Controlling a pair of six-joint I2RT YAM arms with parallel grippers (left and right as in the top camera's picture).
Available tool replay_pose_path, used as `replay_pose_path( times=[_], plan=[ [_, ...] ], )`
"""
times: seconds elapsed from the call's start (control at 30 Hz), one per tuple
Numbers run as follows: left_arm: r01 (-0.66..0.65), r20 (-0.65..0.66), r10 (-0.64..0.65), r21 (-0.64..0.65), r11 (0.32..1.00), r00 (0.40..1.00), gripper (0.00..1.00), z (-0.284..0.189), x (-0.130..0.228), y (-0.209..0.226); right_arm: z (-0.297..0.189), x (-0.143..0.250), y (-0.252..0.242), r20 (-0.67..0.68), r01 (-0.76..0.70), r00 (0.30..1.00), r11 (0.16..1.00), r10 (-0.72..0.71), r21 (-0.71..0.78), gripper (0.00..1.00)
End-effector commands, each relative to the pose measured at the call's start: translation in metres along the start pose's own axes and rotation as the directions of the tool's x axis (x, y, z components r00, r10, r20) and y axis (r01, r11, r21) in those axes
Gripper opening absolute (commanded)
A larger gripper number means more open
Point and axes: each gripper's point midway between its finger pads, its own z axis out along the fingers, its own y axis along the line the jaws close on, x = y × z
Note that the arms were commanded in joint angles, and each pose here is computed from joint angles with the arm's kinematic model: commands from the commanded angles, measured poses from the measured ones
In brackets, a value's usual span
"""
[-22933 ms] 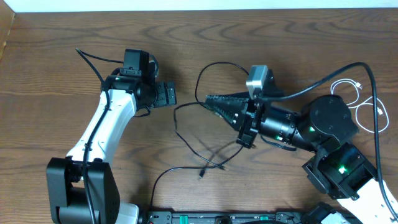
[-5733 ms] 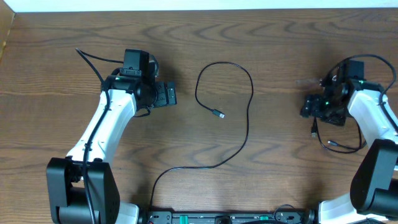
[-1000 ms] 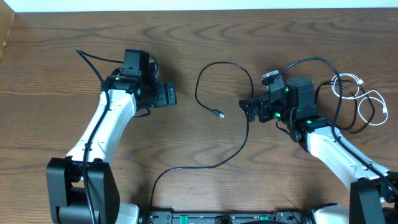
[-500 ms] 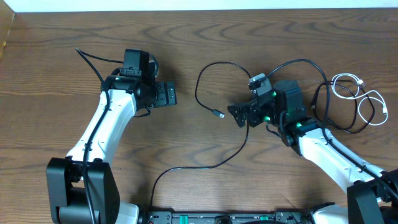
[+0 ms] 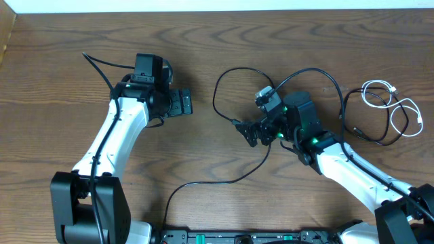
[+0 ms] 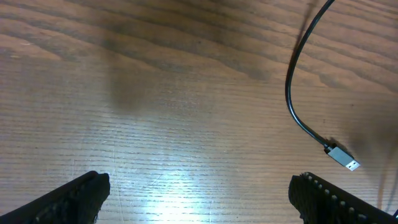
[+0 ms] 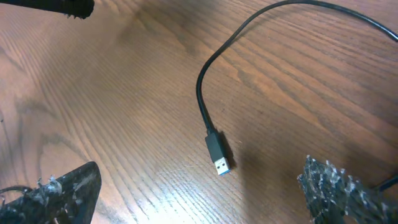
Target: Untangle cables
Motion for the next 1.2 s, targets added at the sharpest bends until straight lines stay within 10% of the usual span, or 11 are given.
replay_pose_path(
  times=[0.0, 1.17],
  plan=[
    [0.001, 0.000, -0.001, 0.011, 1.000, 1.000, 0.98, 0.000, -0.002, -0.002, 0.002, 0.004, 0.003, -0.010, 0.026, 1.000, 1.000, -0.027, -0.010, 0.99],
    [-0.008, 0.052, 0.007, 0.024, 1.000, 0.999, 0.98, -0.001, -0.014, -0.005, 0.001, -0.009, -0.014, 0.040, 0.041, 0.998, 0.995, -0.045, 0.093, 0.99]
  ],
)
